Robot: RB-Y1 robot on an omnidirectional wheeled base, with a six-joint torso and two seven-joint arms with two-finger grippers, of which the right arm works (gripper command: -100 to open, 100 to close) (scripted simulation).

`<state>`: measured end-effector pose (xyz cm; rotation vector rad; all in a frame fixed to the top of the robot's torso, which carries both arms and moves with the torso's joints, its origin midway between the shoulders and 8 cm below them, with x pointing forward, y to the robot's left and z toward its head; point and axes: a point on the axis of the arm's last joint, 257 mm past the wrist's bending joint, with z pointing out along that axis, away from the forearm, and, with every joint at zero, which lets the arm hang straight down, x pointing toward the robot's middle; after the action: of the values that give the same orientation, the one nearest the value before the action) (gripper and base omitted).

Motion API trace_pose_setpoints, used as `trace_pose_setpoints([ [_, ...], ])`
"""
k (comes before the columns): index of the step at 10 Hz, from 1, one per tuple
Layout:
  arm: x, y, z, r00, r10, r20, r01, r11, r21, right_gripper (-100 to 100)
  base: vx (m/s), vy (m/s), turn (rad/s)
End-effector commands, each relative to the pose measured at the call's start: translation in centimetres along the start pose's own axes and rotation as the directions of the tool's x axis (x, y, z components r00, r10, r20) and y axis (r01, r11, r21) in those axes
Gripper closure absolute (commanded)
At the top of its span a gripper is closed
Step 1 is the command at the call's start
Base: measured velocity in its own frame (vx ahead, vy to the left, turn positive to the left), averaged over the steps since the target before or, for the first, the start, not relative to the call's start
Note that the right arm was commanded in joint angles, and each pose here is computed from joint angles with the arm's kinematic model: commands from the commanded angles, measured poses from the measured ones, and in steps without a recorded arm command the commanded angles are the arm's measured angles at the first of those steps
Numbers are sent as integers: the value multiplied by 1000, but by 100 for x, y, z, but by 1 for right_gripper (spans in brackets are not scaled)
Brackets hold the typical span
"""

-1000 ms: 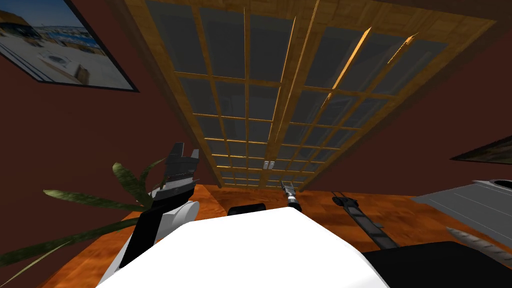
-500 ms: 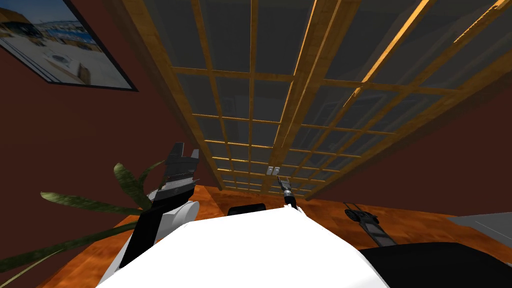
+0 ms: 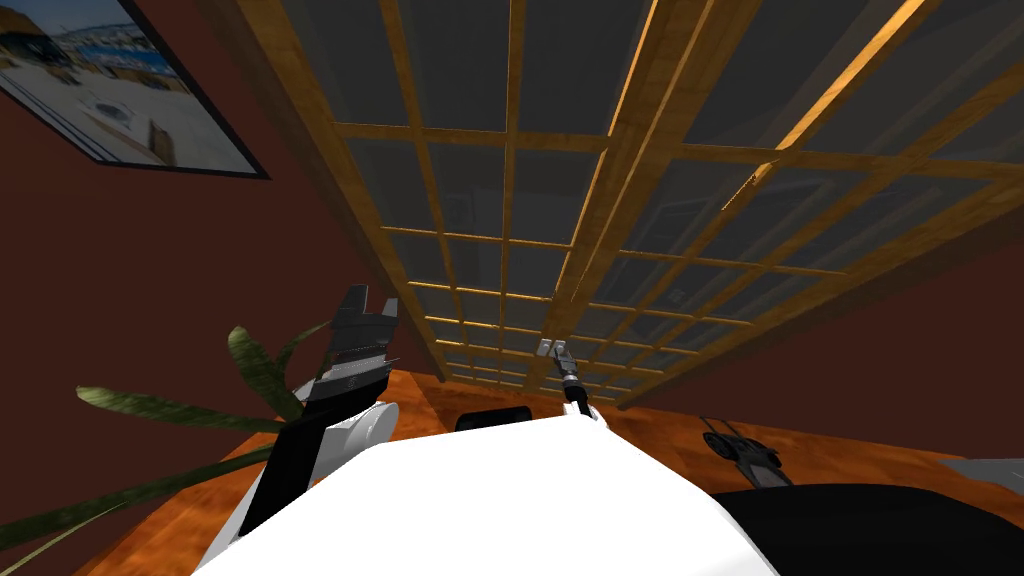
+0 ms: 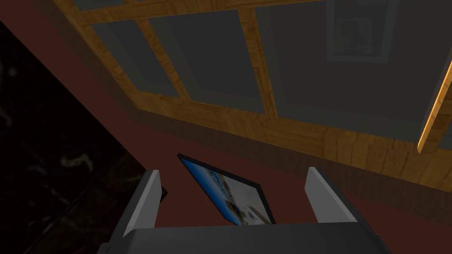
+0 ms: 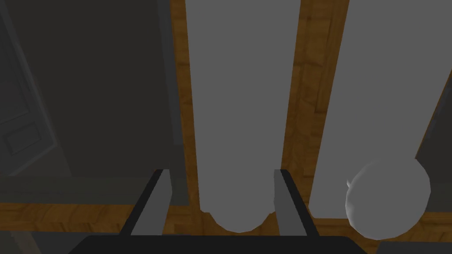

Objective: Pull the door open

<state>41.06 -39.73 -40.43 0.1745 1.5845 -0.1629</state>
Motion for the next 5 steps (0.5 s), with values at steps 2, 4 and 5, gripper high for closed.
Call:
trace_pose_setpoints([
  [2, 5, -26, -6, 1000, -2, -2, 2, 1000, 4, 100, -19, 12, 15],
  [4, 5, -26, -6, 1000, -2, -2, 2, 1000, 4, 100, -3, 0, -1],
  [5, 5, -26, -6, 1000, -2, -2, 2, 1000, 4, 100, 0, 0, 0],
])
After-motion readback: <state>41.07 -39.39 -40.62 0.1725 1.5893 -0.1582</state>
